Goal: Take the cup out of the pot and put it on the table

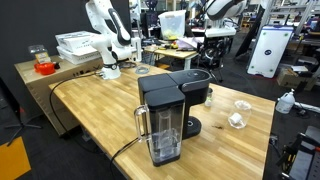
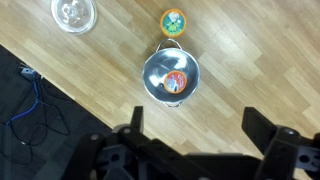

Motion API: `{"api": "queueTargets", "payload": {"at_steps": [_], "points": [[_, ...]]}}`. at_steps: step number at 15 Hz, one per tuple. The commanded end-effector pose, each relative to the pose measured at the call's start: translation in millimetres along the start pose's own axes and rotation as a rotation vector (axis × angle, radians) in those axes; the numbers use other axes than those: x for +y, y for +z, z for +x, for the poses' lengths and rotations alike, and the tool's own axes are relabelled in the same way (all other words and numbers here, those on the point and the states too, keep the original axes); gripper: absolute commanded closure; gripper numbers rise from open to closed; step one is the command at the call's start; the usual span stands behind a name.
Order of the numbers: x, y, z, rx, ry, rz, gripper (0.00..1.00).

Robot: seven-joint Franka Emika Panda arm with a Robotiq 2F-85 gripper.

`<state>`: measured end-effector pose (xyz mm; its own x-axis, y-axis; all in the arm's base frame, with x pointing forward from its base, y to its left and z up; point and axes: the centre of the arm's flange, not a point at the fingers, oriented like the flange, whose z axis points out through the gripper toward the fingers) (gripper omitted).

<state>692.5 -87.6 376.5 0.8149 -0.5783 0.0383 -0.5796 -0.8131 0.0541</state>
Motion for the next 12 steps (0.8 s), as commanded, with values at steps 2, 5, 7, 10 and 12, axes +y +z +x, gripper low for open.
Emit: {"api": "queueTargets", "payload": {"at_steps": [2, 5, 7, 10, 12], "points": [[-7, 38, 48, -0.032, 0.069, 0.021, 0.00], [-13, 71, 63, -0.066, 0.095, 0.051, 0.00], [-18, 86, 69, -0.089, 0.115, 0.070, 0.00], [-12, 94, 53, -0.067, 0.094, 0.052, 0.00], [-13, 91, 55, -0.065, 0.095, 0.054, 0.00]]}}
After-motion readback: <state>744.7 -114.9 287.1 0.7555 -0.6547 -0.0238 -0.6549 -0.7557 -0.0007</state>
